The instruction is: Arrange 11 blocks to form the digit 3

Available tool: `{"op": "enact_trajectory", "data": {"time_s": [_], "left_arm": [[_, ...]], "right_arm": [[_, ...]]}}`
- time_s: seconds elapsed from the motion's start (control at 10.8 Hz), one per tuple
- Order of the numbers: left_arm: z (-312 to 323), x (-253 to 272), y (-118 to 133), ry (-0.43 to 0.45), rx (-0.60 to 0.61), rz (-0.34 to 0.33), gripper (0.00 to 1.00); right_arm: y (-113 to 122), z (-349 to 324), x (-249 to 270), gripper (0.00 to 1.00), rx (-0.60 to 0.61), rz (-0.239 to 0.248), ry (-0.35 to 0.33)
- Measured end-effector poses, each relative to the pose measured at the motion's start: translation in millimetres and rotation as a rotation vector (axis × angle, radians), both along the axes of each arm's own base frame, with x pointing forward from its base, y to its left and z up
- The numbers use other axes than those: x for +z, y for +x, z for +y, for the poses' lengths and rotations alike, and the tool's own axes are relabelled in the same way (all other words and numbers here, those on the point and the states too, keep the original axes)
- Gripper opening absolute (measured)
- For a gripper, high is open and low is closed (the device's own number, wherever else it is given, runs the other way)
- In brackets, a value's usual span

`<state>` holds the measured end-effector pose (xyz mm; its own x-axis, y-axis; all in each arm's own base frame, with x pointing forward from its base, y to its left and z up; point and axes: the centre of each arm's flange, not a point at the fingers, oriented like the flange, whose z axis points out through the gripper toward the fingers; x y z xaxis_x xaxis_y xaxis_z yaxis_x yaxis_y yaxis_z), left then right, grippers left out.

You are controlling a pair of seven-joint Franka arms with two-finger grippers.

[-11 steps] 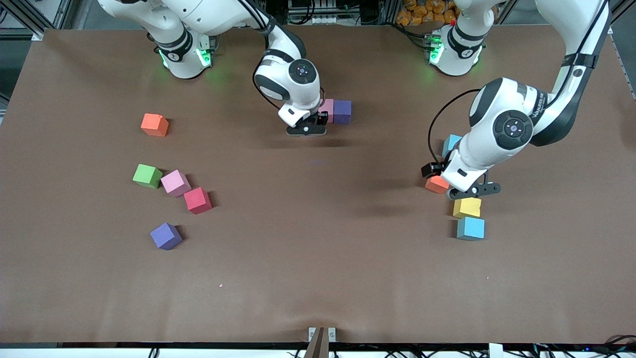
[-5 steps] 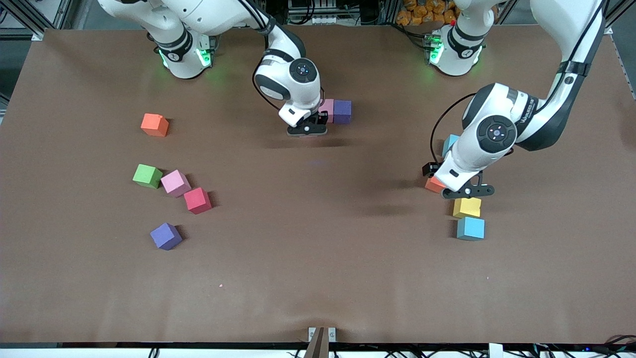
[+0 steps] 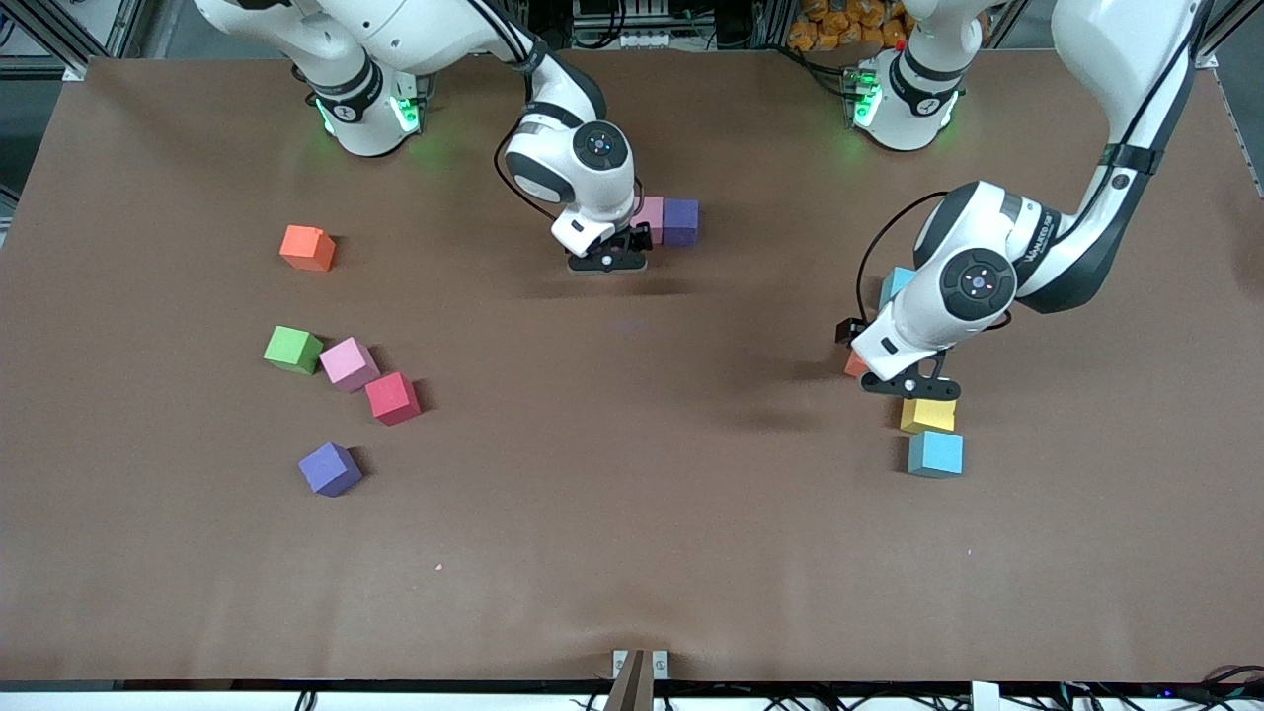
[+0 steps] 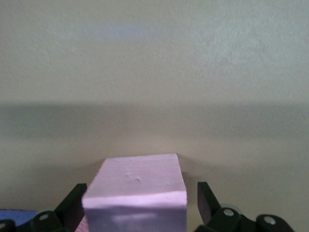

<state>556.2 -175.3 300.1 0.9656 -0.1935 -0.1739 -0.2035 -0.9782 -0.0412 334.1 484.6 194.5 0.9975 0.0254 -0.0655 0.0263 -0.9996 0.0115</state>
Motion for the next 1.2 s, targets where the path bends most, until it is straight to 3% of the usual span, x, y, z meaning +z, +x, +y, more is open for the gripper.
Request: {"op": "enact_trajectory", "data": {"time_s": [0.28, 0.46, 0.65, 0.92, 1.2], "left_arm": [[-4, -19, -8, -0.053, -0.125, -0.037, 1.00], [-4, -37, -18, -0.051, -0.215, -0.065, 1.00], [3, -48, -23, -0.060, -0.245, -0.077, 1.00], [15, -55, -23, -0.064, -0.229, -0.068, 1.00], [17, -62, -24, -0.070, -0.225, -0.053, 1.00]], "right_arm": [[38, -7, 26, 1.00, -0.058, -0.046, 0.037], [85, -38, 55, 1.00, -0.128, -0.100, 0.056], [142, -98, 77, 1.00, -0.119, -0.144, 0.039], [209, -214, 81, 1.00, -0.103, -0.145, 0.012], [234, -286, 76, 1.00, 0.079, -0.107, -0.019]]}}
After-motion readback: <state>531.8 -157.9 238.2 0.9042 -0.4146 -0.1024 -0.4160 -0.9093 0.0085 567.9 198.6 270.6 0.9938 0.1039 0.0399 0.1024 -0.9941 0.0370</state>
